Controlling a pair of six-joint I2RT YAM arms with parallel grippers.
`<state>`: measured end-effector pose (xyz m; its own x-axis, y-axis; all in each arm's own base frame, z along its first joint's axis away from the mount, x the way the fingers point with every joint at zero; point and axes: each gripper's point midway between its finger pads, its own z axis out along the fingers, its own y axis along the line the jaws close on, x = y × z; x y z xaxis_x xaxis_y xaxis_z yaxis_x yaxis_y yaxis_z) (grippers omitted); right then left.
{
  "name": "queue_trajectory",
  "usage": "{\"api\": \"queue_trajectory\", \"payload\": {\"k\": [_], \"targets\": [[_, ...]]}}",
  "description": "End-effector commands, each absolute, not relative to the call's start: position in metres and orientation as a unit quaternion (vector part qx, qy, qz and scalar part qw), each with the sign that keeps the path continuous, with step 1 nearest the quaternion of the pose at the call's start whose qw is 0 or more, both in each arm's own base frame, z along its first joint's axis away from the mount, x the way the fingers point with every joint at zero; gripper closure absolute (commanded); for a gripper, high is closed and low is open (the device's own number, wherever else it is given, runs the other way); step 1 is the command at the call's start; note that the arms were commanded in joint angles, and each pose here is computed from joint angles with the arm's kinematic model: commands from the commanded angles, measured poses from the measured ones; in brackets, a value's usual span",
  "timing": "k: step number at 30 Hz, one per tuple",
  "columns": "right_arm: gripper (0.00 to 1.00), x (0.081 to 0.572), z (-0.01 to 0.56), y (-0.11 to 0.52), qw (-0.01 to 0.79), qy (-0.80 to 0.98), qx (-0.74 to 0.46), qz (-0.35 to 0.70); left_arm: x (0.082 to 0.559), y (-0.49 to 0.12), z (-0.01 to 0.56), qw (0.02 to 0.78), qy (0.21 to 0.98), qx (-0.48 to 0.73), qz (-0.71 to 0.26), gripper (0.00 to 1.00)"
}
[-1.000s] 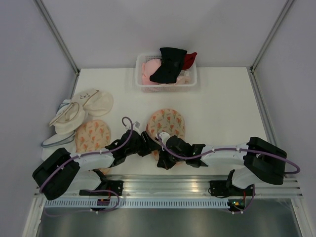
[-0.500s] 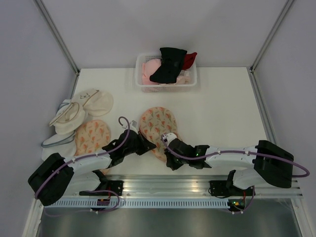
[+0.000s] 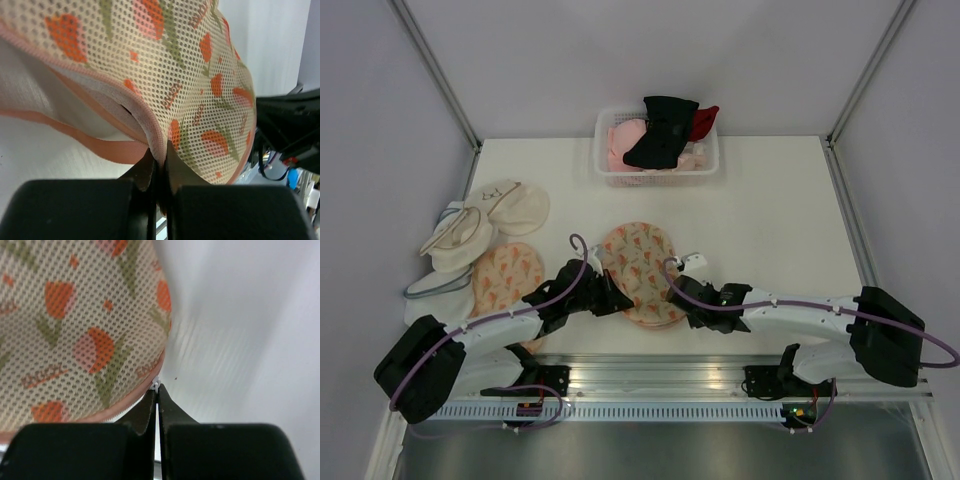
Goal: Unzip the laundry bag and remove the bra
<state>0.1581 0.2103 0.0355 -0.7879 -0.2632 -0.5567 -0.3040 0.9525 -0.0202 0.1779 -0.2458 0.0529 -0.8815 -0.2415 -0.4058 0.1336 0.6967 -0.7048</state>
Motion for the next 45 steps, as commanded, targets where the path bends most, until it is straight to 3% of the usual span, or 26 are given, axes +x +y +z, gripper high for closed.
{"api": "queue_trajectory", "payload": {"k": [1, 6, 15, 16, 18, 19, 20, 22, 23, 27, 33, 39, 45], "targets": [[0.99, 0.187, 0.049, 0.197, 0.325, 0.937, -0.128, -0.027, 0.166, -0.256, 0.065, 0.237, 0.876, 0.06, -0.417, 0.98], [0.99, 0.204, 0.029, 0.187, 0.308, 0.939, -0.127, -0.081, 0.161, -0.264, 0.079, 0.239, 0.86, 0.103, -0.438, 0.98], [0.99, 0.196, 0.041, 0.181, 0.314, 0.943, -0.097, -0.047, 0.165, -0.27, 0.091, 0.241, 0.853, 0.105, -0.451, 0.94], [1.0, 0.193, 0.044, 0.174, 0.312, 0.944, -0.089, -0.056, 0.166, -0.272, 0.094, 0.243, 0.851, 0.104, -0.454, 0.86], [0.79, 0.196, 0.06, 0.169, 0.331, 0.939, -0.076, -0.057, 0.166, -0.275, 0.098, 0.242, 0.847, 0.097, -0.463, 0.72], [0.67, 0.193, 0.064, 0.163, 0.327, 0.939, -0.076, -0.068, 0.168, -0.277, 0.102, 0.246, 0.843, 0.097, -0.469, 0.51], [0.51, 0.197, 0.074, 0.162, 0.34, 0.936, -0.069, -0.066, 0.167, -0.277, 0.102, 0.243, 0.843, 0.095, -0.471, 0.43], [0.42, 0.196, 0.082, 0.154, 0.341, 0.934, -0.067, -0.08, 0.168, -0.277, 0.1, 0.242, 0.845, 0.08, -0.47, 0.29], [0.36, 0.197, 0.088, 0.155, 0.346, 0.933, -0.066, -0.076, 0.168, -0.277, 0.099, 0.24, 0.847, 0.076, -0.468, 0.27], [0.33, 0.199, 0.102, 0.156, 0.358, 0.928, -0.077, -0.072, 0.18, -0.254, 0.085, 0.261, 0.875, 0.009, -0.407, 0.24], [0.33, 0.189, 0.13, 0.223, 0.387, 0.902, -0.179, 0.069, 0.192, -0.193, 0.087, 0.338, 0.872, -0.139, -0.326, 0.21], [0.33, 0.176, 0.153, 0.281, 0.395, 0.87, -0.246, 0.162, 0.185, -0.149, 0.097, 0.38, 0.835, -0.244, -0.313, 0.2], [0.32, 0.171, 0.145, 0.334, 0.381, 0.853, -0.309, 0.175, 0.176, -0.131, 0.089, 0.38, 0.82, -0.292, -0.312, 0.2]]}}
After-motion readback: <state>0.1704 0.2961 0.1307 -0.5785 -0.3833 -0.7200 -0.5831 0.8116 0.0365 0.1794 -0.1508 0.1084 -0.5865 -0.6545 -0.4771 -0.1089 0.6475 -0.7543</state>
